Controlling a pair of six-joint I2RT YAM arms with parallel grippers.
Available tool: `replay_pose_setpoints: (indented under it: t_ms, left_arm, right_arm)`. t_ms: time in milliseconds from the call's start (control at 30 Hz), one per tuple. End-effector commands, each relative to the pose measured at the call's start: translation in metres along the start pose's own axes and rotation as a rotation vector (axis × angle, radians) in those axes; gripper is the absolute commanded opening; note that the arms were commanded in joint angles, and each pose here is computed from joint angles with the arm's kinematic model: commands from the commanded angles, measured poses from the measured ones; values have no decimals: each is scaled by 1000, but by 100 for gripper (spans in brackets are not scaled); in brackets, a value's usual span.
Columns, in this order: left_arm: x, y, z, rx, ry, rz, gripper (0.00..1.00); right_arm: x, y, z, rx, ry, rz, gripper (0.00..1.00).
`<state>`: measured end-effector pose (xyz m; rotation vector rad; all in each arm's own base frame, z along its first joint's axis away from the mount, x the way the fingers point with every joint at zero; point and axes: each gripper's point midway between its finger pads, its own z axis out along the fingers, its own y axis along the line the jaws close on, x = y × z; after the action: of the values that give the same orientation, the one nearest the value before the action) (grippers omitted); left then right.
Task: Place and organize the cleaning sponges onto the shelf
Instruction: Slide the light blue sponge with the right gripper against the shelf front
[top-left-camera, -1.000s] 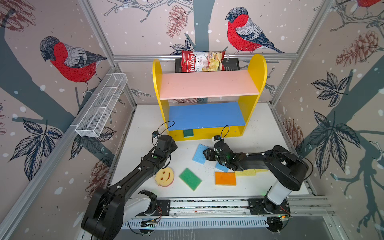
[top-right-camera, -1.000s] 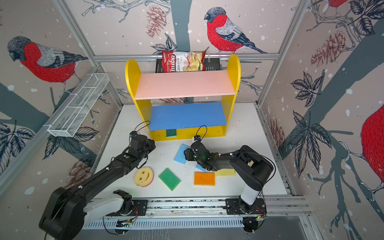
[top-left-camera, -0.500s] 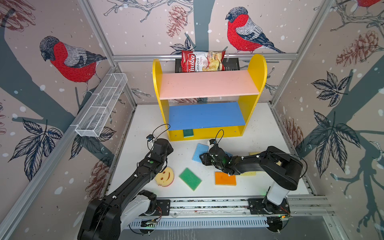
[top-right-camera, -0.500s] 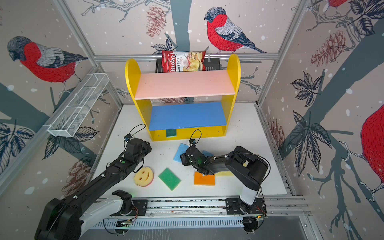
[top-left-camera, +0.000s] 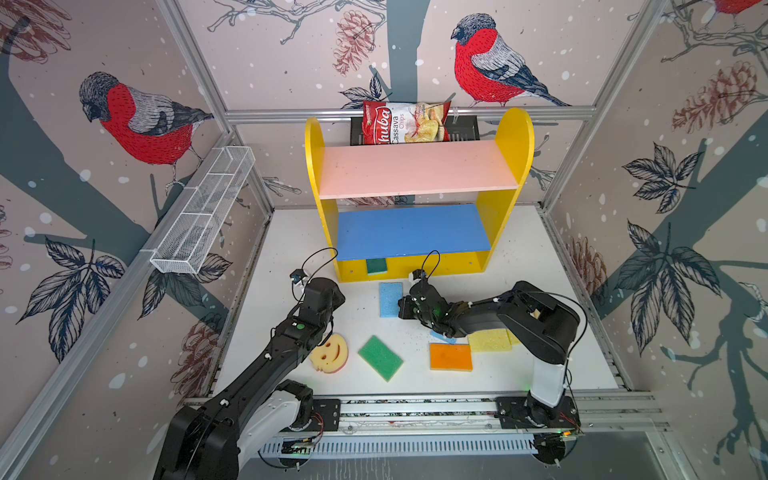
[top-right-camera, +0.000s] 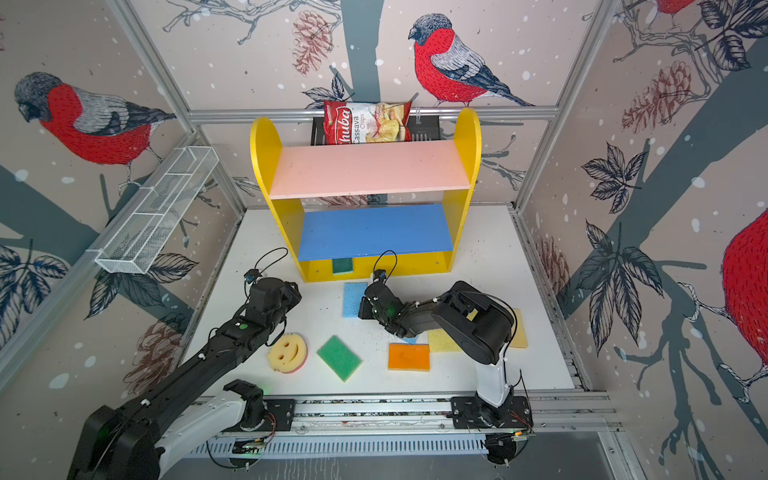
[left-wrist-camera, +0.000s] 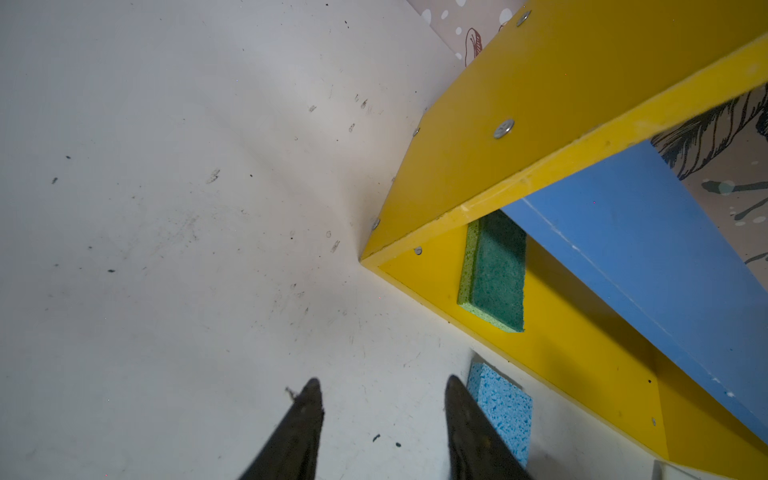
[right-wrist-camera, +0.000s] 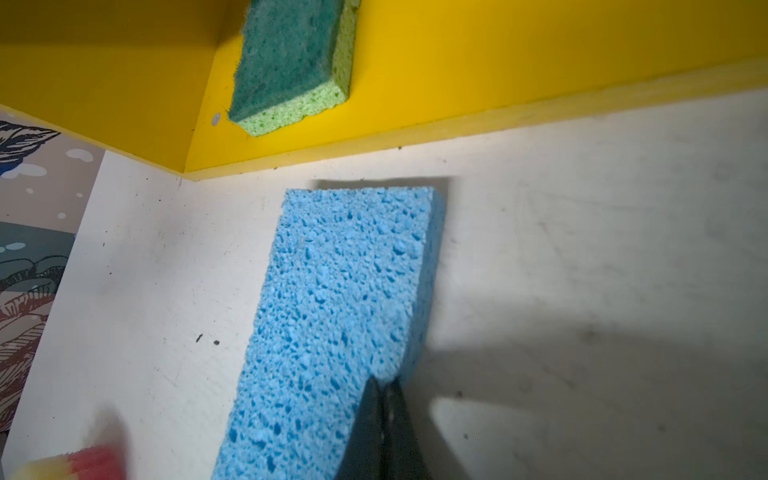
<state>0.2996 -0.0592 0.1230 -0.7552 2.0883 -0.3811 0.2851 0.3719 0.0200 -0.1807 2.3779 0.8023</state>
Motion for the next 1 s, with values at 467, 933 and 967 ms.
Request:
replay_pose_setpoints:
  t_ms: [467,933,967]
  left_arm:
    - [3,12,1,-42,4,44,48]
    - [5,14,3,-43,7,35,48]
    - [5,13,3,-42,8,35,48]
  right_arm:
    - [-2,7,15,32,-86,-91,0]
    - [-16,22,1,53,-157,-156,0]
    - [-18,22,1,51,-165,-152,0]
